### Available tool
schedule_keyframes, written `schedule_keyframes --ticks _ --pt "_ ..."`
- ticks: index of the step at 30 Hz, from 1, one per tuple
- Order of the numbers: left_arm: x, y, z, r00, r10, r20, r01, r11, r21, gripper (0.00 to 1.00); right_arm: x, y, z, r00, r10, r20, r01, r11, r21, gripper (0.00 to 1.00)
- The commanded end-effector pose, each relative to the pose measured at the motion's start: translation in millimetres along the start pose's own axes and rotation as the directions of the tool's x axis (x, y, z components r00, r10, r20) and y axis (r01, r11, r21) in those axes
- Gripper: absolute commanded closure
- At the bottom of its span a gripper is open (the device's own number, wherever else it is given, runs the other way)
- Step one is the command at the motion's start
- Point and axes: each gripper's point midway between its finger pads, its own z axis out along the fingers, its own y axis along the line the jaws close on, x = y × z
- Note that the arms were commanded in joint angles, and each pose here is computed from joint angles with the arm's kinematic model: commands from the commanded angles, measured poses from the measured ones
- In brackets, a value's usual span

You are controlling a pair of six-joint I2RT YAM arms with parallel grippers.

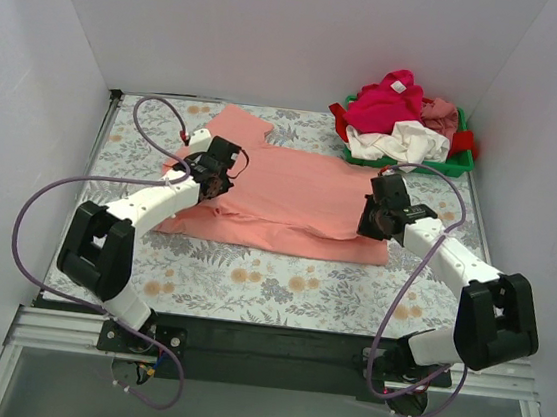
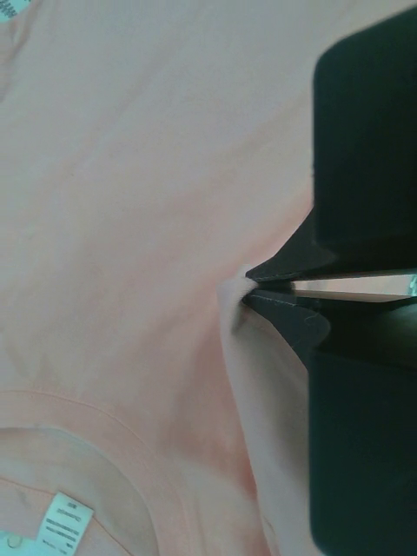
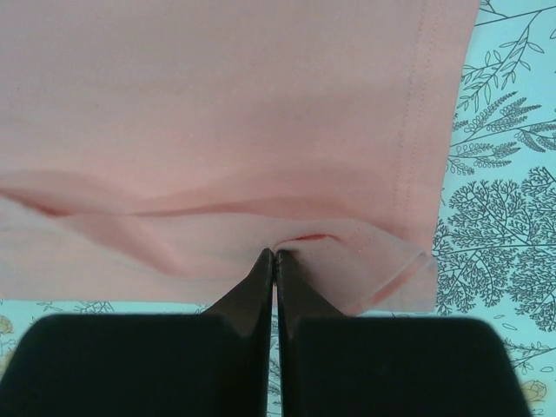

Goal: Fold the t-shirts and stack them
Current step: Fold the tshirt

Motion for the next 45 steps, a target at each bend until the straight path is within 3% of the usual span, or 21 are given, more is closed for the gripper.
schedule_keyframes --ticks 1,14,17,20,21,23,24,26,29,30,36,40,45 --pt "-28 -18 5 0.998 0.01 0.059 -0.013 0.998 0.054 1.0 -27 11 0 0.998 0.0 0.063 0.003 0.999 -0.038 0.99" --pt "-35 -27 44 0.998 0.043 0.048 -0.045 0.998 0.052 1.0 -42 1 12 0.997 0.012 0.076 -0.011 1.0 -0.007 0.99" --pt "-34 -24 49 0.998 0.046 0.035 -0.048 0.998 0.049 0.79 -43 0 15 0.998 0.008 0.068 -0.008 1.0 -0.005 0.99" --pt "-38 -26 56 0.998 0.047 0.04 -0.049 0.997 0.056 0.65 -48 -5 19 0.997 0.015 0.07 -0.016 1.0 0.012 0.86" --pt "-42 -23 61 0.998 0.042 0.044 -0.044 0.998 0.049 0.59 -51 -8 20 0.997 0.024 0.071 -0.025 1.0 0.013 0.78" --pt "-53 -19 67 0.999 0.019 0.032 -0.02 0.999 0.035 0.41 -59 -9 20 0.996 0.038 0.08 -0.039 0.999 0.012 0.66" --pt "-57 -20 66 1.0 0.004 0.026 -0.005 0.999 0.04 0.29 -60 -9 19 0.996 0.041 0.081 -0.042 0.999 0.006 0.44" --pt "-63 -20 61 0.999 -0.022 0.032 0.02 0.998 0.062 0.12 -67 -8 13 0.994 0.033 0.102 -0.033 0.999 -0.004 0.29" --pt "-62 -23 40 0.998 -0.067 0.02 0.063 0.989 0.131 0.11 -69 3 -2 0.993 0.006 0.122 0.003 0.997 -0.073 0.15" --pt "-54 -26 35 0.997 -0.073 -0.011 0.074 0.983 0.167 0.1 -60 9 -4 0.995 -0.006 0.1 0.019 0.992 -0.124 0.02" --pt "-2 -17 4 0.982 -0.105 -0.159 0.148 0.946 0.289 0.08 -15 60 -20 0.994 -0.095 0.052 0.108 0.882 -0.459 0.02" --pt "17 -3 3 0.978 -0.101 -0.182 0.149 0.949 0.277 0.07 10 79 -11 0.987 -0.16 0.0 0.136 0.839 -0.526 0.02" --pt "36 3 18 0.97 -0.092 -0.227 0.146 0.961 0.234 0.06 19 82 4 0.986 -0.163 -0.04 0.12 0.852 -0.509 0.02"
